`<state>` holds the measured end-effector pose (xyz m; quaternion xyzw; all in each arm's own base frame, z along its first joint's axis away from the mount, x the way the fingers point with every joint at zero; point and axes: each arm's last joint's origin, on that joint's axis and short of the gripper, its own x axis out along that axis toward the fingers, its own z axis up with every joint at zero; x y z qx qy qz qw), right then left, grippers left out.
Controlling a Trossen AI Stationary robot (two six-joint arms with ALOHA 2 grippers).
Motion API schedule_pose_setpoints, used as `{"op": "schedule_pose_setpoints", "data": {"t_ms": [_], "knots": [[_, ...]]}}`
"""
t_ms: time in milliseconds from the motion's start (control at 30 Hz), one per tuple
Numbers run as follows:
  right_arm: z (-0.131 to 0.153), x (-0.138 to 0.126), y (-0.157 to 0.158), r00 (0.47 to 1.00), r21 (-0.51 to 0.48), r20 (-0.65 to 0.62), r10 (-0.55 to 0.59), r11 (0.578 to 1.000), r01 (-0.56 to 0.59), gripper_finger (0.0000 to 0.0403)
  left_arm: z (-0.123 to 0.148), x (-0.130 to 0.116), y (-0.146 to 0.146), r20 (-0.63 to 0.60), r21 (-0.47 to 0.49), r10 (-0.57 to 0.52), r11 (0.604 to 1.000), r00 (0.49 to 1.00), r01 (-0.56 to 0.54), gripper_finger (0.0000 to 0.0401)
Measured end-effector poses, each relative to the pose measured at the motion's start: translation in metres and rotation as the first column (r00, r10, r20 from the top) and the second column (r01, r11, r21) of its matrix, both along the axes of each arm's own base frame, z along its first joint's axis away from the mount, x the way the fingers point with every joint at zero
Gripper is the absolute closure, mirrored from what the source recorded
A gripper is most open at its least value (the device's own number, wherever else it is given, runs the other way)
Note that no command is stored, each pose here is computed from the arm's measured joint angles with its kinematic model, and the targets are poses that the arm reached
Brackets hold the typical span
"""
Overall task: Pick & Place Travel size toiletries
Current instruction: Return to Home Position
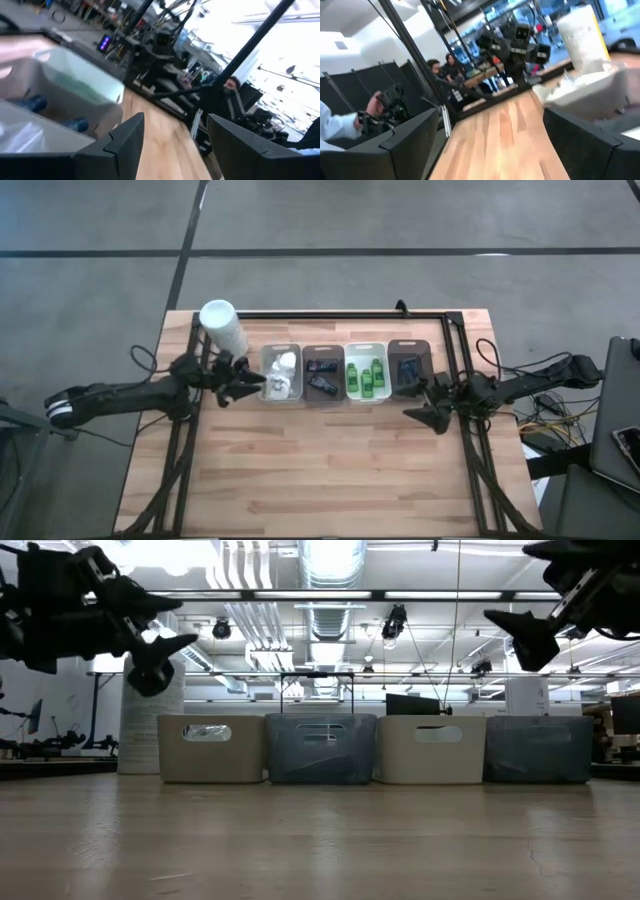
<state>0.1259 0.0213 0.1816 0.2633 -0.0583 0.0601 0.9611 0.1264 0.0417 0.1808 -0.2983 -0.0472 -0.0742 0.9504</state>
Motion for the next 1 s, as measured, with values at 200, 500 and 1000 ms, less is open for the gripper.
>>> {"op": "schedule_pose_setpoints", "data": {"t_ms": [200, 500, 1000], "knots": [[-0.010, 0.001, 0.000, 0.993, 0.120, -0.116, 0.021, 0.993, -0.007, 0.0065, -0.008, 0.001, -0.004, -0.071, -0.033, -0.025, 0.999, 0.997, 0.022, 0.0181], [-0.019, 0.002, 0.000, 0.977, 0.237, -0.212, 0.038, 0.971, 0.013, 0.0093, -0.005, -0.008, -0.023, -0.072, -0.034, -0.140, 0.990, 0.988, 0.138, 0.0181], [0.000, -0.015, -0.005, 0.999, 0.272, -0.029, 0.030, 0.962, -0.021, 0.0115, 0.018, -0.036, -0.043, 0.188, 0.084, -0.273, 0.961, 0.943, 0.262, 0.0181]]}}
